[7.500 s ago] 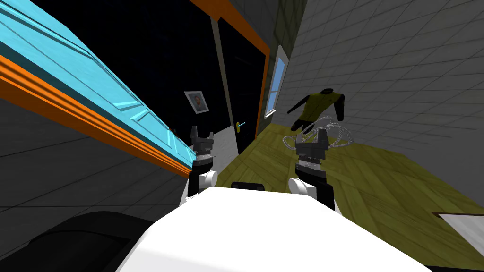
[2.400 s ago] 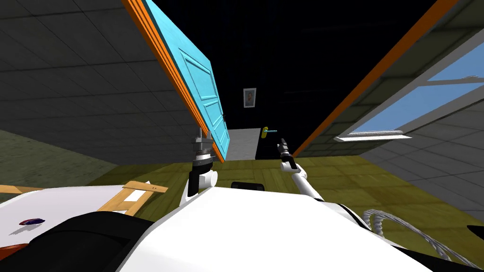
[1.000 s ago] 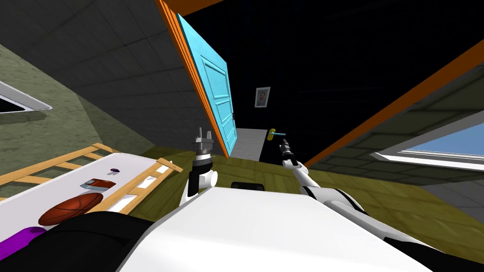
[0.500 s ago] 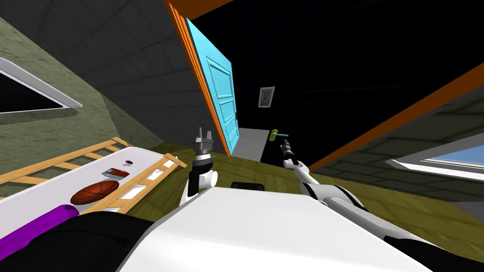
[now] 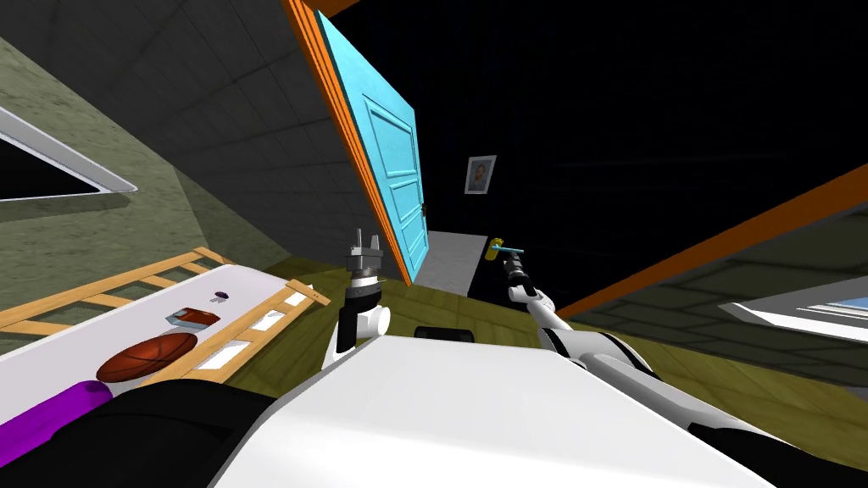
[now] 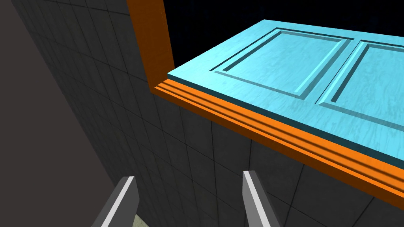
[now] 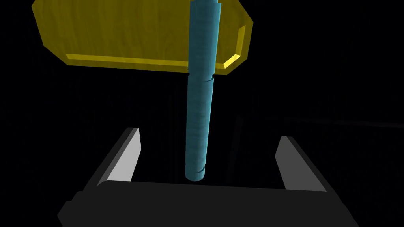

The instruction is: Push the door open

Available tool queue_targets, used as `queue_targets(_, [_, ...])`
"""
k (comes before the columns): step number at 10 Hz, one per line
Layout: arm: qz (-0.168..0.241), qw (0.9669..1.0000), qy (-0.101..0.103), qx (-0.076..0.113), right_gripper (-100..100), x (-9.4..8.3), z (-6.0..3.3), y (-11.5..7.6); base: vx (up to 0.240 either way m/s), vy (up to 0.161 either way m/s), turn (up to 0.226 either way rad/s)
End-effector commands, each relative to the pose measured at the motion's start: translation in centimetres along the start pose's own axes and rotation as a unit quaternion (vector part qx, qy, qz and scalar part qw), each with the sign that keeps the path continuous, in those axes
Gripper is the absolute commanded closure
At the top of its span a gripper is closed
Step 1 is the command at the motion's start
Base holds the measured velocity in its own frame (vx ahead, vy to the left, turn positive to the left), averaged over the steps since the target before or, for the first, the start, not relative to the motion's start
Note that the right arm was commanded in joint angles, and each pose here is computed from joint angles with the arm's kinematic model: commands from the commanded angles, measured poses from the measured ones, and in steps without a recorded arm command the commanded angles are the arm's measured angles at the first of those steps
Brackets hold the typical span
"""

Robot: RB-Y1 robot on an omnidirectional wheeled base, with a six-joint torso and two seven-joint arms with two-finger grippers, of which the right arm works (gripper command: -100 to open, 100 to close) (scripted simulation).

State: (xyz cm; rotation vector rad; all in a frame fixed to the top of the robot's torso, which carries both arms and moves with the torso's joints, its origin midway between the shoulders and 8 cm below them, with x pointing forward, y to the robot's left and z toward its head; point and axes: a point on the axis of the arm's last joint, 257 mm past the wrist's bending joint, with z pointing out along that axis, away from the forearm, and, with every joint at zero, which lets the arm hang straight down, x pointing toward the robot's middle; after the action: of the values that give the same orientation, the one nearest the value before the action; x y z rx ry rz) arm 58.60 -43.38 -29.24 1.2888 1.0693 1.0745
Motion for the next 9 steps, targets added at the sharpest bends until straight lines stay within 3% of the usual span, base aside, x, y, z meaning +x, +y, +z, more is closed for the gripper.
queue_targets(1, [0.0,1.0,-0.002,0.0,-100,-0.19,-0.02,0.0,0.218,-0.082,0.027])
queue_targets(5, [0.0,1.0,-0.005,0.0,-100,-0.4,-0.03,0.0,0.165,-0.043,0.021])
queue_targets(6, [0.0,1.0,-0.005,0.0,100,-0.4,-0.03,0.0,-0.014,-0.002,0.0])
queue_targets(9, [0.0,1.0,-0.005,0.0,100,-0.4,-0.03,0.0,-0.024,0.001,0.002])
